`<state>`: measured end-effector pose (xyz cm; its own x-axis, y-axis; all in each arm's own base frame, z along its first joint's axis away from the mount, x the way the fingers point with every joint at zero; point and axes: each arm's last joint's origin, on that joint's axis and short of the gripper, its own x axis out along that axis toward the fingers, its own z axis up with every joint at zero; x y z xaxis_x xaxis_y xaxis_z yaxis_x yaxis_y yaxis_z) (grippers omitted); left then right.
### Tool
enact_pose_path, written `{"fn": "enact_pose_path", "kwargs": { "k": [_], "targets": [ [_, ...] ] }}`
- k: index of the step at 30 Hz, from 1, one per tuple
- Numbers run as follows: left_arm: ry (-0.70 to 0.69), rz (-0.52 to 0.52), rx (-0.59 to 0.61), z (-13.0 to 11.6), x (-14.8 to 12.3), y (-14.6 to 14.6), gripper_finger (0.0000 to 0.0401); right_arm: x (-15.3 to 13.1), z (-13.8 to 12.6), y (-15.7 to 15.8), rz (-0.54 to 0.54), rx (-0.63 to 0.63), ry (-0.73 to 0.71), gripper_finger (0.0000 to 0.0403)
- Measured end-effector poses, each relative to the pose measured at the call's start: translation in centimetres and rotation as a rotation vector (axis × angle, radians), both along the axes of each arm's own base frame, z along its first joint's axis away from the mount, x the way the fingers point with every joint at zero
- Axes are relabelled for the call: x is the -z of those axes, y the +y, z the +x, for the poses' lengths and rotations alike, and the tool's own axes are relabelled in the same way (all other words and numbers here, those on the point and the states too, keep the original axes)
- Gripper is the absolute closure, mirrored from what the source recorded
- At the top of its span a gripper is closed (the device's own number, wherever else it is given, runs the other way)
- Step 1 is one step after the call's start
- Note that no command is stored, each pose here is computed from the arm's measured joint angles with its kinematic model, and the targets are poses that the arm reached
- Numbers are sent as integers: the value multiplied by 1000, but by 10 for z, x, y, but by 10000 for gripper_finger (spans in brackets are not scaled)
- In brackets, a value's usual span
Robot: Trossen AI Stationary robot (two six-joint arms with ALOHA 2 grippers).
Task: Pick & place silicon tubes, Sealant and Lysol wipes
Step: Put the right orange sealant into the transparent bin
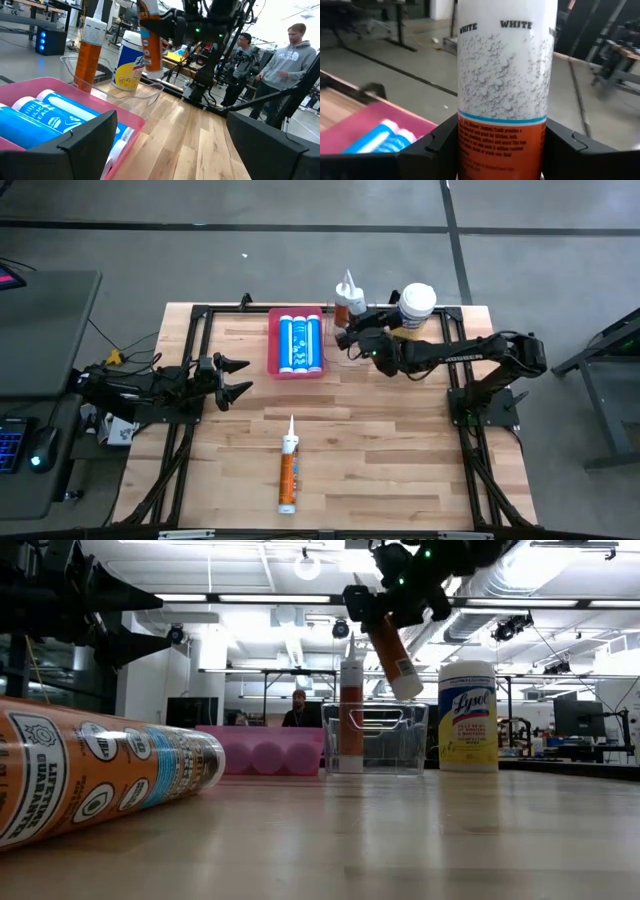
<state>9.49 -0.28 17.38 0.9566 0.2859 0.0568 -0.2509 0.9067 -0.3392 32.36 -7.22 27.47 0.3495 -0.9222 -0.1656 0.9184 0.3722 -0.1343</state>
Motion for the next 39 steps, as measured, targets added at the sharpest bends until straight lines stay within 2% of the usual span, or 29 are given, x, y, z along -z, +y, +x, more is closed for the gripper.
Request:
{"fn": "enact_pose_path", "kwargs": {
  "k": [7, 11, 30, 39],
  "targets": [
    [0, 0, 0, 0, 0, 0, 32, 27, -12, -12, -28, -66, -36, 205],
    [0, 0, 0, 0, 0, 0, 32, 32, -17, -17, -68, -141, -99, 205],
    [0, 0, 0, 0, 0, 0, 32, 58, -55, -45, -169, -264, -253, 205],
    [1, 0, 0, 0, 0, 0, 32, 76, -57, -56, -221, -308, -331, 205]
  ]
}}
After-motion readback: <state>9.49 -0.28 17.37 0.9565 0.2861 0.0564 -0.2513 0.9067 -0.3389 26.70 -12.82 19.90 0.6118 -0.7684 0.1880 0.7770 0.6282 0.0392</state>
